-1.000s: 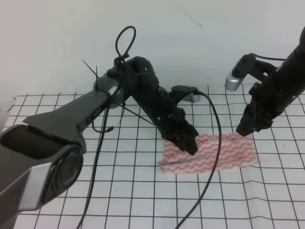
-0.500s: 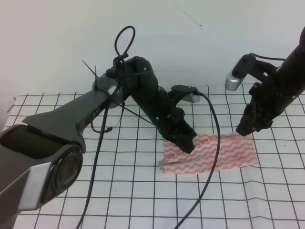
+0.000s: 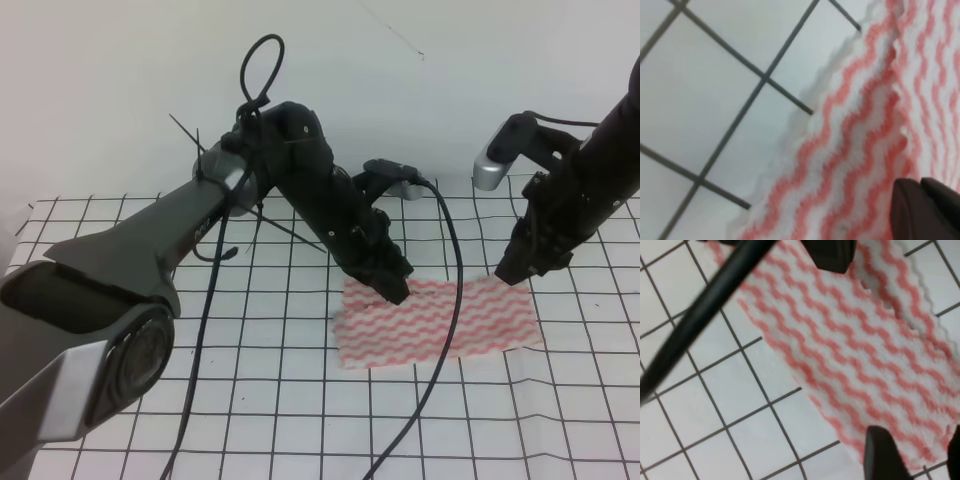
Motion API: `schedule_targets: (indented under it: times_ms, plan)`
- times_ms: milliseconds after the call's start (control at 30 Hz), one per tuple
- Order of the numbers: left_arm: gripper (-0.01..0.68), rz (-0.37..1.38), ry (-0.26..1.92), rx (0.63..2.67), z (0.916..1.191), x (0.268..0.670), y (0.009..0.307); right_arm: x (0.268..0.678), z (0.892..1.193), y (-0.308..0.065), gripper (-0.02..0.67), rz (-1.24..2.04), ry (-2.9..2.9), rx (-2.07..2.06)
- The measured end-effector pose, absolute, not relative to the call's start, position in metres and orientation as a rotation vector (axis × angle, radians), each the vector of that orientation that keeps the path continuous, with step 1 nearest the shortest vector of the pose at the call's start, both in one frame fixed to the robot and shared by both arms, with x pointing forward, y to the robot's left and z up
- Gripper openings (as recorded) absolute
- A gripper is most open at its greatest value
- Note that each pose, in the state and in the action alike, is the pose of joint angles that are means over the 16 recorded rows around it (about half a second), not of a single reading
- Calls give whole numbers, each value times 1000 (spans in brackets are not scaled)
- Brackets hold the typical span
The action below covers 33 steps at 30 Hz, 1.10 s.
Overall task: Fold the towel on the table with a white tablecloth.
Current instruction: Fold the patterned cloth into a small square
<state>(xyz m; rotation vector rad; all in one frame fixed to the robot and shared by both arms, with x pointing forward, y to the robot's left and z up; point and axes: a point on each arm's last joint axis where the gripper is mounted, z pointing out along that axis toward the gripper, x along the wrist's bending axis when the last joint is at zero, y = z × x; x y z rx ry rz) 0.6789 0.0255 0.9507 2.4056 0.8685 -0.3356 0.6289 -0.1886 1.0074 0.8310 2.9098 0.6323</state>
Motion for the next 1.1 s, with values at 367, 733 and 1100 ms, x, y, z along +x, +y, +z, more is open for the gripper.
schedule_targets:
  times_ms: [367, 733, 1100]
  plan:
    - [0, -297, 824, 2419, 953, 681, 26, 629, 1008, -189, 282, 634, 2908, 838]
    - [0, -262, 795, 2414, 954, 682, 24, 629, 1007, -188, 281, 634, 2909, 837]
    - [0, -209, 742, 2400, 956, 684, 20, 629, 1007, -189, 281, 632, 2909, 839]
